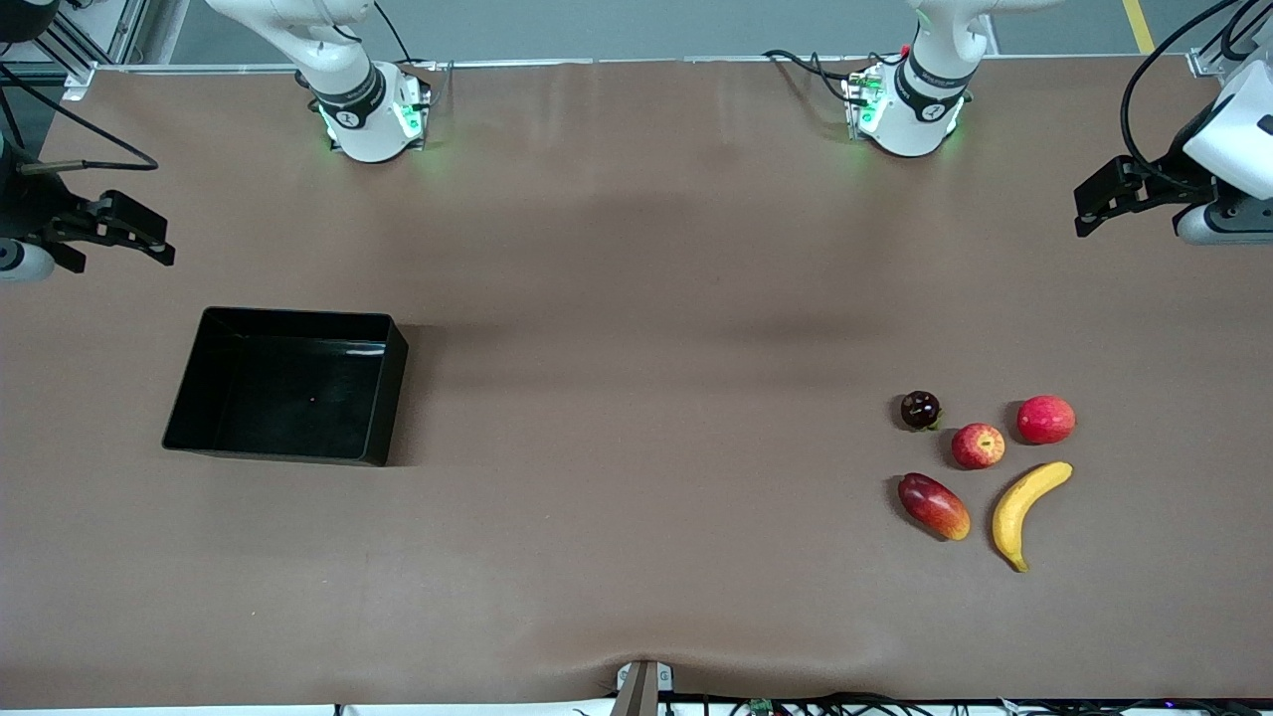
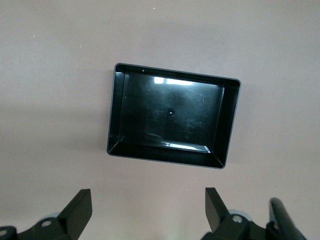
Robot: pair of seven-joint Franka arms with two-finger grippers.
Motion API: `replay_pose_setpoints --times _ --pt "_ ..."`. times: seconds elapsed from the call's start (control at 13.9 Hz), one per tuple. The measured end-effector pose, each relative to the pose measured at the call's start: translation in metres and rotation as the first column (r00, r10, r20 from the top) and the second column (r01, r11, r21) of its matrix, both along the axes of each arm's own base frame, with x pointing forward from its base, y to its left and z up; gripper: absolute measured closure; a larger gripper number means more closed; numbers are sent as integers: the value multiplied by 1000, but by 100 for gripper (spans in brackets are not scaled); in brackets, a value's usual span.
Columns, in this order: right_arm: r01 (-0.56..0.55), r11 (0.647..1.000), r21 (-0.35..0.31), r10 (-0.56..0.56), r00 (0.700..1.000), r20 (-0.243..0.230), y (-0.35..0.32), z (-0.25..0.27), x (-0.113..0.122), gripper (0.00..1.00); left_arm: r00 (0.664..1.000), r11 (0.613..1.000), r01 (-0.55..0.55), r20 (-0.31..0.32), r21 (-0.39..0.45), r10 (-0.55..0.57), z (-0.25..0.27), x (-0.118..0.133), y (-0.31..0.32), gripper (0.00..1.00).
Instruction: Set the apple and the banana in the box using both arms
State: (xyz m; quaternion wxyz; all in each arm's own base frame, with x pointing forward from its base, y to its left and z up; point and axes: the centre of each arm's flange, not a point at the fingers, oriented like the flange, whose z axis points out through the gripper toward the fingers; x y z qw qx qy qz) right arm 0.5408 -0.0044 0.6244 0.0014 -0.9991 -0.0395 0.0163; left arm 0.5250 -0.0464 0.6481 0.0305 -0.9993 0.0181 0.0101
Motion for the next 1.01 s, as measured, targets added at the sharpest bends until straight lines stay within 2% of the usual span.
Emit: replay_pose_setpoints --times 0.29,0.5,0.79,1.01 --pt "16 999 33 -15 1000 -8 -4 -2 0 0 1000 1000 -2 0 0 2 0 1 1 0" --pt "21 999 34 -20 1000 -17 -7 -7 2 0 999 1000 -20 -31 -2 20 -17 14 14 0" --pt "53 998 17 -51 995 -89 -30 -56 28 0 989 998 -55 -141 -10 53 -87 51 51 0" --pt "76 997 -6 -76 992 -103 -52 -85 47 0 988 998 -63 -142 -30 59 -157 92 81 0"
